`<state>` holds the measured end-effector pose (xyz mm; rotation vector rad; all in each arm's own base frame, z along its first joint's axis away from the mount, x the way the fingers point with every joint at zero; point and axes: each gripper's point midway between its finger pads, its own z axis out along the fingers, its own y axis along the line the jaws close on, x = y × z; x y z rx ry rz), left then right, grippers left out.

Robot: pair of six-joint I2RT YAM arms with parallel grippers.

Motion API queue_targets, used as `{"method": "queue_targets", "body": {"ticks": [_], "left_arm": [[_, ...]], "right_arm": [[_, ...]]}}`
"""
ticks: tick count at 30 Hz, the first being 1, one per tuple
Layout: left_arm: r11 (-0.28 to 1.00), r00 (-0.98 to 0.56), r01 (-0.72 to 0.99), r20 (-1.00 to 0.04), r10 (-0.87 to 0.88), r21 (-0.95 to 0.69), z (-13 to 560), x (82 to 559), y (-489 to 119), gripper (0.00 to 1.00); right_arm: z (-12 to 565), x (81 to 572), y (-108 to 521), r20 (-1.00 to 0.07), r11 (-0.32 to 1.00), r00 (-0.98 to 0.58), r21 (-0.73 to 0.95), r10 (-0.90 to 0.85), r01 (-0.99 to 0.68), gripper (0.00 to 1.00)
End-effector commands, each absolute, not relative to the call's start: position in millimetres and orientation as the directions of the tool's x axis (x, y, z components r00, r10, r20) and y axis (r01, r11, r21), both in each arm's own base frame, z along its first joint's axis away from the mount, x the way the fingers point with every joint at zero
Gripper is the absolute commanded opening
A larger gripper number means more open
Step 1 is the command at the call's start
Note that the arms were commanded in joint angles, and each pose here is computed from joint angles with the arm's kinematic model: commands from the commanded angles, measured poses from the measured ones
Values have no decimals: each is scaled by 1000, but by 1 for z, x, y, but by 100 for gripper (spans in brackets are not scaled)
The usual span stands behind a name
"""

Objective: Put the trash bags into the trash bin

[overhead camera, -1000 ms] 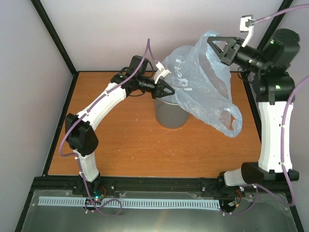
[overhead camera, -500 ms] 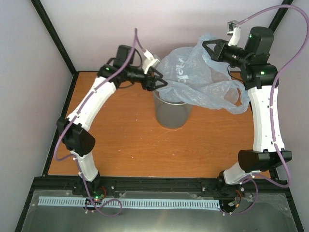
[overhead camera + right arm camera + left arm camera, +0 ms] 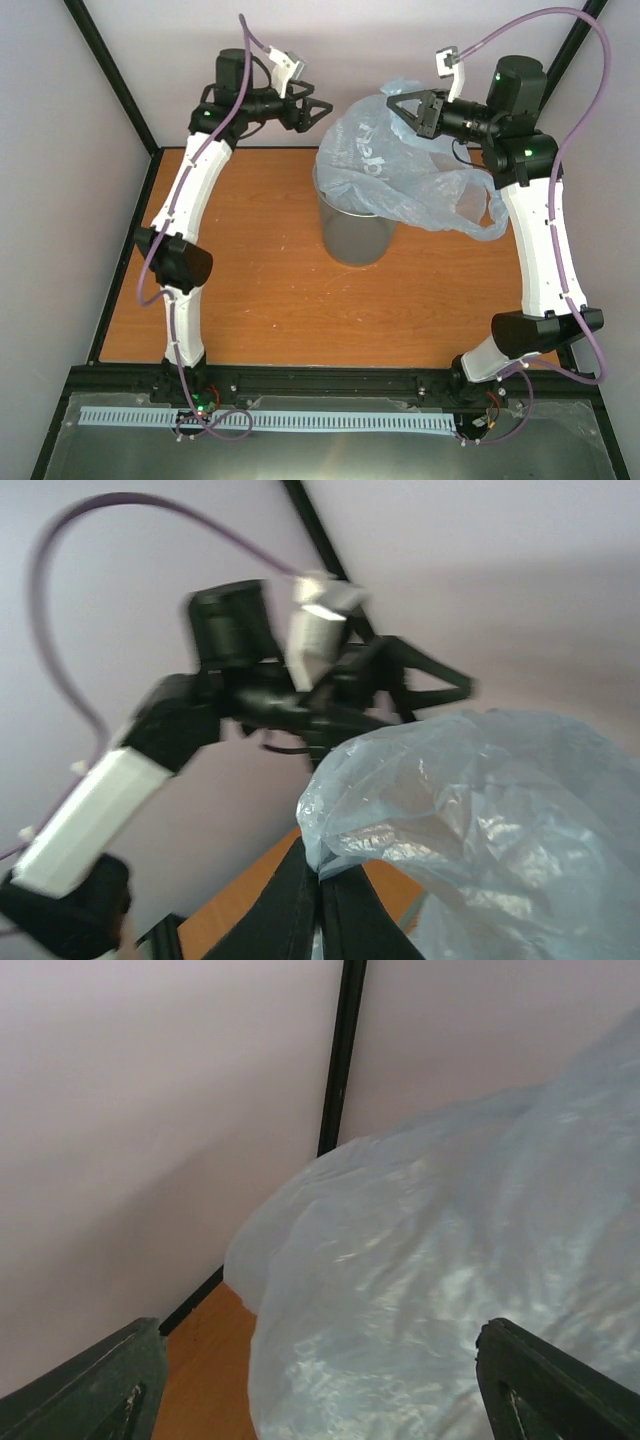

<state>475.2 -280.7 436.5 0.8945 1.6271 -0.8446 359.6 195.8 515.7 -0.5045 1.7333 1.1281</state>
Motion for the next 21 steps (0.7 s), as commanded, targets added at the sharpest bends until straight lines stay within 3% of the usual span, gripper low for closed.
{"method": "queue_targets", "body": {"ticks": [1,12,21], "left_arm": [[415,-160,904,-981,111,-101,427,488,-306,86],[233,-147,967,-970,192,-101,385,451,-370,82],[110,-223,974,-929,296,-199,339,401,-386,63]], "right_arm": [[522,335,221,-900,352,-426,430,93,-832,3],[545,290,255,-919,171,-392,393,39,-903,3],[533,320,252,-905,293,-420,420,66,-859,3]]}}
